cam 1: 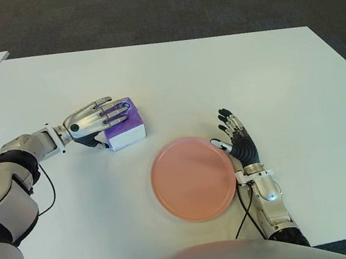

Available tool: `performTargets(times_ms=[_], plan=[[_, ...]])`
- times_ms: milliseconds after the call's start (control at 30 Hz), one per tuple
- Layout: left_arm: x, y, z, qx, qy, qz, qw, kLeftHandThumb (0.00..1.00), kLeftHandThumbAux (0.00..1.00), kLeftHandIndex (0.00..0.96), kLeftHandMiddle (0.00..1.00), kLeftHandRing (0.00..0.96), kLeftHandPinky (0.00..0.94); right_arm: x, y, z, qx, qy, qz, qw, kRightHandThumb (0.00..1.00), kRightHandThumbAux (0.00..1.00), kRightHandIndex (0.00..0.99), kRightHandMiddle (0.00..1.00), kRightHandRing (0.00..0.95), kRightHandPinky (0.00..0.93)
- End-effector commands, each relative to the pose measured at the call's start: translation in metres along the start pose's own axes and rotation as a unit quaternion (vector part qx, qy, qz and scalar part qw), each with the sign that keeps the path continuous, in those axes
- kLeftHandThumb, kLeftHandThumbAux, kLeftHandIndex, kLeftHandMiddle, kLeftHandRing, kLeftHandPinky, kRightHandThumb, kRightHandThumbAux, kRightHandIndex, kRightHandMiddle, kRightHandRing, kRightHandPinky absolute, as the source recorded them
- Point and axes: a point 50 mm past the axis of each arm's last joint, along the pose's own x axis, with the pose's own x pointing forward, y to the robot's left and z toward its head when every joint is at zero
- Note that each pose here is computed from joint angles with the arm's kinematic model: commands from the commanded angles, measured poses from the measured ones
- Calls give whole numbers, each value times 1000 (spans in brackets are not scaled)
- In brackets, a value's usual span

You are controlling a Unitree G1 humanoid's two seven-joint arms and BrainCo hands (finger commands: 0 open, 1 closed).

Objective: Put the tissue paper into the plate.

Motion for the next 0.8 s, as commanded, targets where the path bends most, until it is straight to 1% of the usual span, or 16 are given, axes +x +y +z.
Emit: performTargets(times_ms=[33,467,533,633,767,800], plan=[[-4,-16,25,-31,-37,-58,997,422,316,0,0,0,0,-43,0,-44,13,150,-10,989,74,696,0,0,0,0],[-5,-20,33,-65,-43,-83,994,461,311,0,0,0,0,-45,0,-42,13,150,-10,989,74,696,0,0,0,0],[-7,-23,38,-100,-39,-103,989,477,314,0,0,0,4,-46,0,-41,13,149,-10,989,74,696,0,0,0,0],[-10,-26,44,-134,-36,-120,983,491,321,0,0,0,11,-46,0,-41,13,150,-10,989,74,696,0,0,0,0],[-11,-28,49,-159,-32,-137,977,522,325,0,0,0,21,-47,0,-41,13,149,-10,989,74,696,0,0,0,0],[-11,-29,50,-164,-31,-141,976,543,323,0,0,0,27,-47,0,-40,13,149,-10,989,74,696,0,0,0,0]])
